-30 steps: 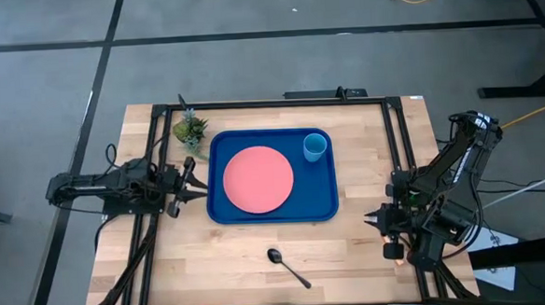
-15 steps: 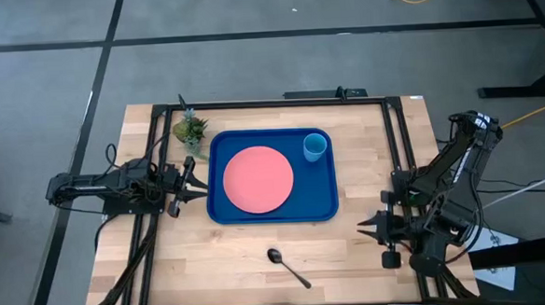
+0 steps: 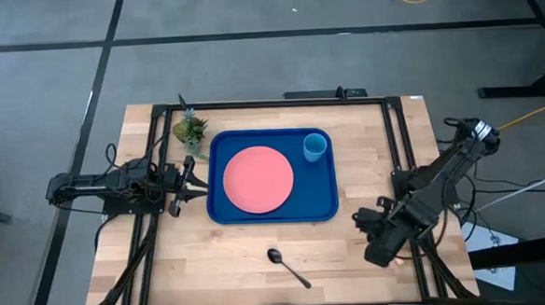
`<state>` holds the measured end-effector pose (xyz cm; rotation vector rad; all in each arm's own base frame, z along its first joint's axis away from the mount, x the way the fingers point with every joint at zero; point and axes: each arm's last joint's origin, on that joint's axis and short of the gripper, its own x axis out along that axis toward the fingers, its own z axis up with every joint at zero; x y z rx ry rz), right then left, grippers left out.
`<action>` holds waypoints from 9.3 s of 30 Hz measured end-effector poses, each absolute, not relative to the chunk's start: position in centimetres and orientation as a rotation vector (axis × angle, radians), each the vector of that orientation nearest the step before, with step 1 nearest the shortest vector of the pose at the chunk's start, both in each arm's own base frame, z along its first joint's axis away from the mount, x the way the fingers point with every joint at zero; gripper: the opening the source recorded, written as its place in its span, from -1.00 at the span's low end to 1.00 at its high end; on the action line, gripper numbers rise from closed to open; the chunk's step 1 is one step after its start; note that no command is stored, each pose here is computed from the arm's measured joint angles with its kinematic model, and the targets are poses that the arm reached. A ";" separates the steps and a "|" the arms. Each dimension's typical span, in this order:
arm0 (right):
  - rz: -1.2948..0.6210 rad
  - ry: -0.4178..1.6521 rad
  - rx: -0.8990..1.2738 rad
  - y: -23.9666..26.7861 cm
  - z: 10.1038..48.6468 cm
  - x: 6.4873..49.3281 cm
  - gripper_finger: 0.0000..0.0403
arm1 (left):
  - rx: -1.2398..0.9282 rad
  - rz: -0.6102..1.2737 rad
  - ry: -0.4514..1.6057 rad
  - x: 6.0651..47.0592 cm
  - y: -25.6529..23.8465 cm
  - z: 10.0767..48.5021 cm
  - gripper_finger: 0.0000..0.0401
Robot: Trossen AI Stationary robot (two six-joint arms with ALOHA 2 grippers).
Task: Pick and place plate/cup/fork/spoon on tray
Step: Put the brown fork on the right side of the pink plate on the blue tray
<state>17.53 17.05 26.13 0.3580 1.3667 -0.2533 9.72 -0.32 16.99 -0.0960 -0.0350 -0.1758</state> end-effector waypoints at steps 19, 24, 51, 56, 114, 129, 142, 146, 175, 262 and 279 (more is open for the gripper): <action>-0.776 1.456 0.261 16.1 24.4 15.7 -0.64 | -0.096 -0.160 -0.035 9.7 -0.3 17.0 -0.60; -0.868 1.436 0.267 16.2 24.8 14.4 -0.64 | -0.096 -0.159 -0.036 9.7 -0.3 17.0 -0.60; -0.905 1.243 0.353 14.2 24.3 13.4 -0.64 | -0.097 -0.142 -0.036 9.7 -0.2 17.0 -0.60; -0.801 1.336 0.572 12.4 20.9 11.5 -0.64 | -0.097 -0.142 -0.036 9.7 -0.2 17.0 -0.60; -0.682 1.400 0.776 11.3 12.7 12.4 -0.64 | -0.097 -0.134 -0.036 9.7 -0.2 17.0 -0.60; -0.634 1.415 0.723 11.2 12.7 12.4 -0.64 | -0.097 -0.134 -0.036 9.7 -0.2 17.0 -0.60; -0.642 1.413 0.746 11.0 12.7 12.7 -0.92 | -0.097 -0.133 -0.036 9.7 -0.2 17.0 -0.60; -0.625 1.415 0.740 11.1 13.0 13.1 -0.92 | -0.097 -0.133 -0.036 9.7 -0.2 17.0 -0.60; -0.528 0.820 1.122 4.6 19.2 25.7 -0.94 | -0.098 -0.115 -0.036 9.8 -0.1 17.0 -0.60; -0.925 0.824 1.191 -1.8 13.9 27.4 -0.89 | -0.098 -0.115 -0.037 9.8 -0.1 17.0 -0.60; -0.920 0.849 1.194 -1.7 13.9 27.2 -0.87 | -0.098 -0.115 -0.037 9.8 -0.1 17.0 -0.60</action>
